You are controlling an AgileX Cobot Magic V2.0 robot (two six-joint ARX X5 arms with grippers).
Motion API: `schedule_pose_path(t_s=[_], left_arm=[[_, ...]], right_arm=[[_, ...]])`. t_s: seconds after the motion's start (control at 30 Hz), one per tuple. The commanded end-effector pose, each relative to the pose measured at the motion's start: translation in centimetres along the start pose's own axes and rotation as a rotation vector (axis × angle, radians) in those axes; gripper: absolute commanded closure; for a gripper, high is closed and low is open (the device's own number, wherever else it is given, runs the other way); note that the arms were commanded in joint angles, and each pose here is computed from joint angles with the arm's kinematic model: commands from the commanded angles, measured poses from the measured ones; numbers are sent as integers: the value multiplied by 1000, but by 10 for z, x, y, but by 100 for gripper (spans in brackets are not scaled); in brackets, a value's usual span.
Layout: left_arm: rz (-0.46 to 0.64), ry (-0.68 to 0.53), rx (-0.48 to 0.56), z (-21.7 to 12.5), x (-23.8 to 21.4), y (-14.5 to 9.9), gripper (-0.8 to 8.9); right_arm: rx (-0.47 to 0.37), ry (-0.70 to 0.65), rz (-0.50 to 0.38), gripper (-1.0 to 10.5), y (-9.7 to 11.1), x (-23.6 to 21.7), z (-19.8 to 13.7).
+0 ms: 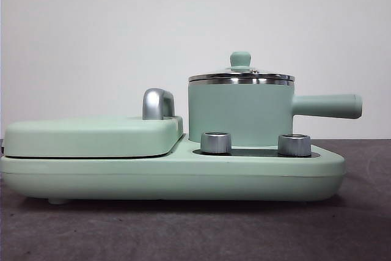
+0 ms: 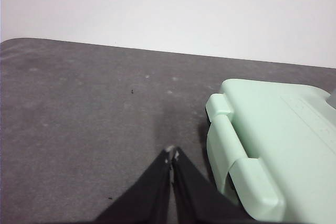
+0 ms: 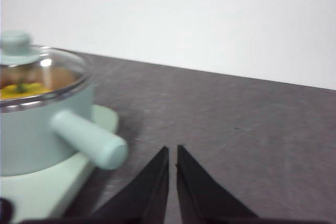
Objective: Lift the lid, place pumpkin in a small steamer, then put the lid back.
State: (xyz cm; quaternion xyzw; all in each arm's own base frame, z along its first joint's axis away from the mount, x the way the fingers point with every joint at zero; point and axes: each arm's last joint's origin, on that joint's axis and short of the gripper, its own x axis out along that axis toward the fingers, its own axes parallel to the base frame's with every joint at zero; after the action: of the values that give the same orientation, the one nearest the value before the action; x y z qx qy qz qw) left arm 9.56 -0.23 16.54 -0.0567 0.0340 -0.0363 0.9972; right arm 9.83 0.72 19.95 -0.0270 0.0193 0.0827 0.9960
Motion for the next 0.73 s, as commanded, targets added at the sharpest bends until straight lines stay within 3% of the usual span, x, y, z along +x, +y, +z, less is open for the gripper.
schedule_pose_path(t_s=[0.03,0.3,0.73], left_arm=[[6,9,15,-6,2,1,807],[6,9,16,-6,2,1,807],[6,9,16,-6,2,1,807]], right_arm=[[-8,-9,-34,922,-3,-1,-9],[16,-20,-38,922,-2,0,-35],[16,-22,-11,922,1,0,-35]])
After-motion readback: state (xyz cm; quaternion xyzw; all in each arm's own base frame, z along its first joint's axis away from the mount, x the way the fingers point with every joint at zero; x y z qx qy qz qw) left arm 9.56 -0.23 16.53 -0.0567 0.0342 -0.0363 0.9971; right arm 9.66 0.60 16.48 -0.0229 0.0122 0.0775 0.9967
